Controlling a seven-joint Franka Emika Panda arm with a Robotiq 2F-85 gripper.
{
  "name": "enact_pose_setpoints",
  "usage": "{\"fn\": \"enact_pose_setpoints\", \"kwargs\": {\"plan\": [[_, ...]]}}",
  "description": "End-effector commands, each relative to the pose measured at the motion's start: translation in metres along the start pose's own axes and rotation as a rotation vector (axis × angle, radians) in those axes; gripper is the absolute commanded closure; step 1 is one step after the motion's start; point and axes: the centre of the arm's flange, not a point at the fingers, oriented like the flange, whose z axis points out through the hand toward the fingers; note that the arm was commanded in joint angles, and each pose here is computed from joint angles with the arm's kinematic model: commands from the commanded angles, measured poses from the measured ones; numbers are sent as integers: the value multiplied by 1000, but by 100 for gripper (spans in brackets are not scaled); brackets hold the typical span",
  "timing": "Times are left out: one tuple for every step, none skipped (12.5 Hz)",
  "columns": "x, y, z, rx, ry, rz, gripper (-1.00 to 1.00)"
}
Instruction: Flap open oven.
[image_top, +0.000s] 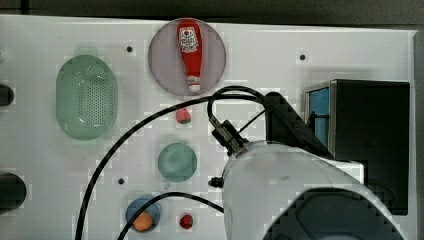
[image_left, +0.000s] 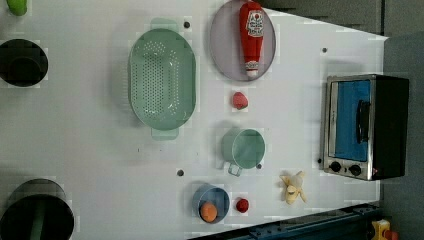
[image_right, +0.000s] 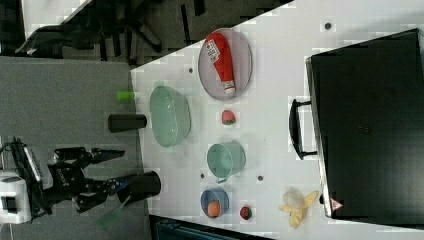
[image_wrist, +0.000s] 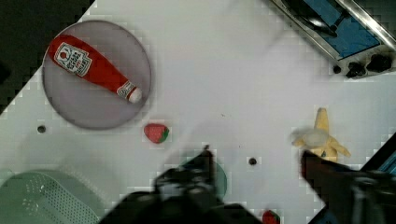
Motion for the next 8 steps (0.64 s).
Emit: {"fn": "enact_pose_setpoints", "kwargs": {"plan": [[13,4,27,-39,-48,-17,31],[17,8,28,-38,-51,-7,55],[23,14,29,-35,-55,1,65],[30,22,30,-32,-59,-7,65],[37,30,33,-28,-66,-43,65],[46,40,36,-23,-75,-96,65],[56,53,40,-18,-86,-149,65],[67,65,45,-13,-99,-208,65]]}}
